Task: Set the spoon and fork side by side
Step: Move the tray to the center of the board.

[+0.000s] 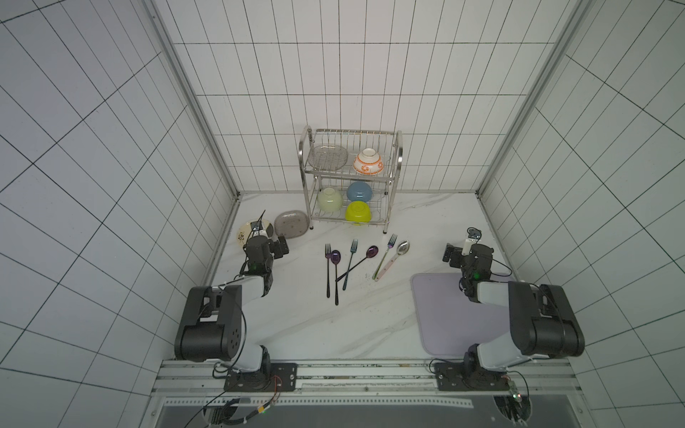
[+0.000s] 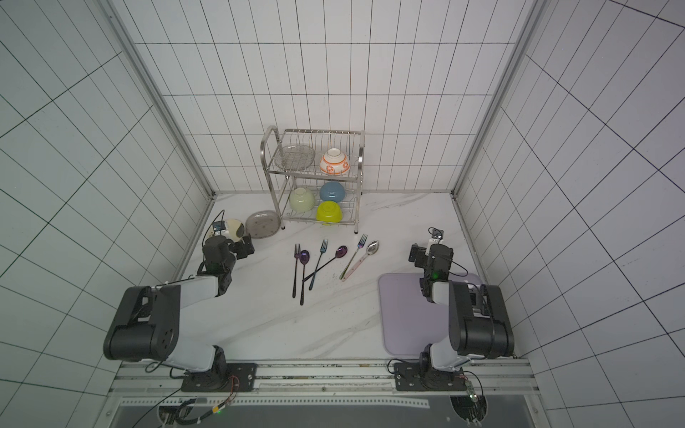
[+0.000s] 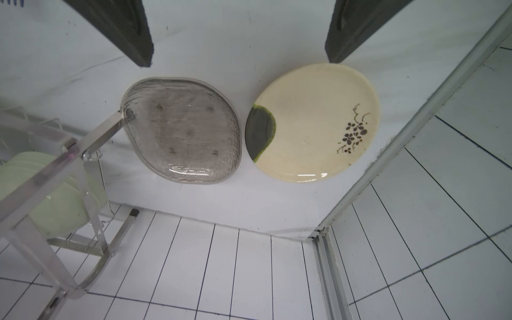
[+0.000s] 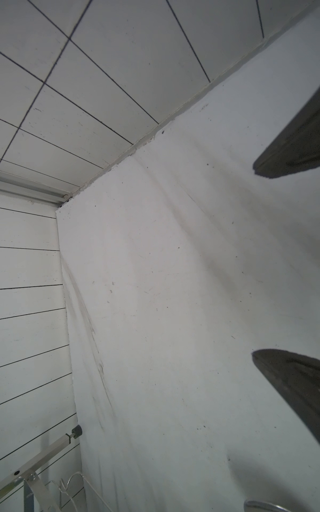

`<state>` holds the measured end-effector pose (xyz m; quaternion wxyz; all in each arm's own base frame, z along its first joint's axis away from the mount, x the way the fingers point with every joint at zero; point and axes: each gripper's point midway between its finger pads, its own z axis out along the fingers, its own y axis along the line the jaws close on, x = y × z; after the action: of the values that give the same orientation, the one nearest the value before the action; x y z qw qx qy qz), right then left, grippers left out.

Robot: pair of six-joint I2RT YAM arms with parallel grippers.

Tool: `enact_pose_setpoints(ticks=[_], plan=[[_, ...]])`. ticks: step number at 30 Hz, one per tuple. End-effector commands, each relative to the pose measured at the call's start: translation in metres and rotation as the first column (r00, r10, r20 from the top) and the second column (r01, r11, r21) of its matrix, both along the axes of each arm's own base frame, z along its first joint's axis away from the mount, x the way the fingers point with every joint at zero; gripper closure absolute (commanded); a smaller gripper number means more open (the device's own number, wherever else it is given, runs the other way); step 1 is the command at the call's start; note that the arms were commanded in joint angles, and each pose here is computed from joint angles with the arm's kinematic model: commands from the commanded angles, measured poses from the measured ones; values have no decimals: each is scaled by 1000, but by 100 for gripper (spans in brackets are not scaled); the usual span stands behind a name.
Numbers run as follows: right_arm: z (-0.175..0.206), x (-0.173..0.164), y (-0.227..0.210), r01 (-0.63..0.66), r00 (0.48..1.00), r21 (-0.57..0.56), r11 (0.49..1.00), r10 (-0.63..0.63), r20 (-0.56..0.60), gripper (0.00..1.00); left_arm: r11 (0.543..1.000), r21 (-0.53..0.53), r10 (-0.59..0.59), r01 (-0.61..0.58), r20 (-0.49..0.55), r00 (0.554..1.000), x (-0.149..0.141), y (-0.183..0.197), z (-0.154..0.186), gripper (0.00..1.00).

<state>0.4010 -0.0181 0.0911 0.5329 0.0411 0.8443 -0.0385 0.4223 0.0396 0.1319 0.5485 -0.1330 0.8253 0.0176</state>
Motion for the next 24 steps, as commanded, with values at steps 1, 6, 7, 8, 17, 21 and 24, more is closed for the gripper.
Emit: enact_pose_setpoints(ticks=[1, 6, 7, 8, 17, 21, 24], plan=[[26, 7, 2, 21, 997, -28, 999, -23, -76, 4, 990, -92, 99, -107, -88, 991, -7, 9, 31, 2], [52, 2, 53, -42, 976, -24, 999, 36, -216, 14, 952, -268, 70, -150, -286, 956, -33, -13, 37, 2], [58, 0, 66, -53, 972, -23, 998, 46, -230, 14, 943, -295, 50, -155, -335, 941, -41, -21, 34, 2], [58, -6, 77, -61, 964, -17, 998, 55, -262, 17, 934, -325, 21, -150, -369, 929, -49, -30, 33, 2], [17, -124, 144, -81, 747, 142, 987, 155, -647, 34, 844, -536, -365, 29, -534, 763, -145, -150, 13, 2], [-9, -184, 160, -76, 627, 176, 982, 184, -757, 42, 844, -530, -427, 88, -562, 709, -175, -173, 12, 2], [-24, -204, 175, -48, 589, 261, 964, 239, -772, 49, 825, -555, -453, 103, -542, 708, -190, -178, 17, 2]])
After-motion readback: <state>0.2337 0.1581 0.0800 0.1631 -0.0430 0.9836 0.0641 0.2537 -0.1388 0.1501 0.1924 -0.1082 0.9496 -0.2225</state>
